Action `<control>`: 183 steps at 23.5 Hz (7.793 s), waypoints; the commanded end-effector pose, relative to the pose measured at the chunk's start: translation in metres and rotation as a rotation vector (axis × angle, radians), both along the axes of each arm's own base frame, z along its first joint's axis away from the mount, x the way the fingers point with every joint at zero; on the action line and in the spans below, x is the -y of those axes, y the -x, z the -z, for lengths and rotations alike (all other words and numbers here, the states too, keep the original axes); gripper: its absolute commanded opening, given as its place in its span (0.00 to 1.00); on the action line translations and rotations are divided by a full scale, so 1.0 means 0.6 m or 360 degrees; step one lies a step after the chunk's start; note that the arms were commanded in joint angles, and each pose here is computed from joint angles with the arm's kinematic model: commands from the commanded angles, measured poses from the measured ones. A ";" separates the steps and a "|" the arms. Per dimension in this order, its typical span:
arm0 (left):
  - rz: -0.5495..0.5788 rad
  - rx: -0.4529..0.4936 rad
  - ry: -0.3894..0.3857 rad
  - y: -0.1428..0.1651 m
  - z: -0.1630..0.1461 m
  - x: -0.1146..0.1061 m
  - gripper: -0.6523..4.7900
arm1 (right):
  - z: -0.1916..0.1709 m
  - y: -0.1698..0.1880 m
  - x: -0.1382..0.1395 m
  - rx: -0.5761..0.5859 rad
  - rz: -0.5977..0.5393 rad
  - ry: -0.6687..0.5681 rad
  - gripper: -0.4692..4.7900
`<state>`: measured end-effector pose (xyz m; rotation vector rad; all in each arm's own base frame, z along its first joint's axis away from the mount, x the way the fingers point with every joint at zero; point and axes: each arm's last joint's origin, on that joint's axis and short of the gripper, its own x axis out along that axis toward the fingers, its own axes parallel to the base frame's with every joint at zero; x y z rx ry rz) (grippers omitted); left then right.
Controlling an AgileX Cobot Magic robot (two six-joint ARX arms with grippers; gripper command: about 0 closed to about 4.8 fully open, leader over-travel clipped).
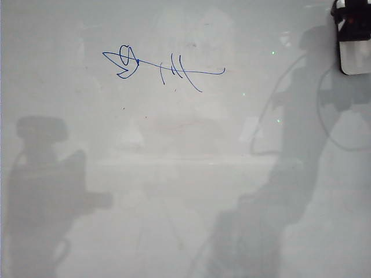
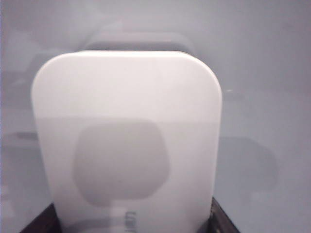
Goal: Grab the whiteboard eraser that is attached to the surface of the whiteboard and use it to clean the writing on the whiteboard.
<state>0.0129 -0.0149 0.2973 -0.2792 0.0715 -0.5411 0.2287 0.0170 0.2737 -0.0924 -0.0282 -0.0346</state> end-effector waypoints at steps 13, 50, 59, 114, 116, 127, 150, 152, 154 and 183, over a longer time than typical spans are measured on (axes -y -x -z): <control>-0.0221 0.0108 -0.0167 -0.002 -0.003 -0.006 0.11 | -0.063 0.060 -0.282 -0.0060 -0.0460 0.0467 0.49; -0.0253 0.0134 -0.0194 -0.002 -0.005 -0.007 0.11 | 0.082 -0.011 -0.277 0.0026 -0.0260 0.0042 0.49; -0.0257 0.0134 -0.0194 -0.002 -0.005 -0.007 0.11 | 0.082 -0.031 -0.313 0.0082 -0.0400 -0.0057 0.48; -0.0390 0.0175 -0.0251 -0.003 -0.007 -0.011 0.11 | -0.001 0.075 -0.106 0.0063 0.0230 0.0249 0.42; -0.0399 0.0174 -0.0252 -0.003 -0.007 -0.011 0.11 | -0.004 0.066 -0.084 0.0087 0.0223 0.0236 0.42; -0.0373 0.0177 -0.0252 -0.003 -0.007 -0.010 0.11 | -0.001 0.041 -0.008 0.0107 0.0092 0.0032 0.42; -0.0325 0.0184 -0.0256 -0.003 -0.007 -0.009 0.11 | 0.010 -0.040 0.031 0.0248 -0.0018 0.0021 0.43; -0.0325 0.0183 -0.0256 -0.003 -0.007 -0.009 0.11 | 0.009 -0.046 0.030 0.0242 -0.0047 0.0024 0.52; -0.0332 0.0183 -0.0256 -0.003 -0.007 -0.009 0.11 | 0.009 -0.048 0.030 0.0237 -0.0051 0.0024 0.71; -0.0746 0.0247 -0.0324 -0.085 0.065 -0.020 0.11 | -0.034 0.277 0.025 0.0116 -0.0163 -0.0446 0.08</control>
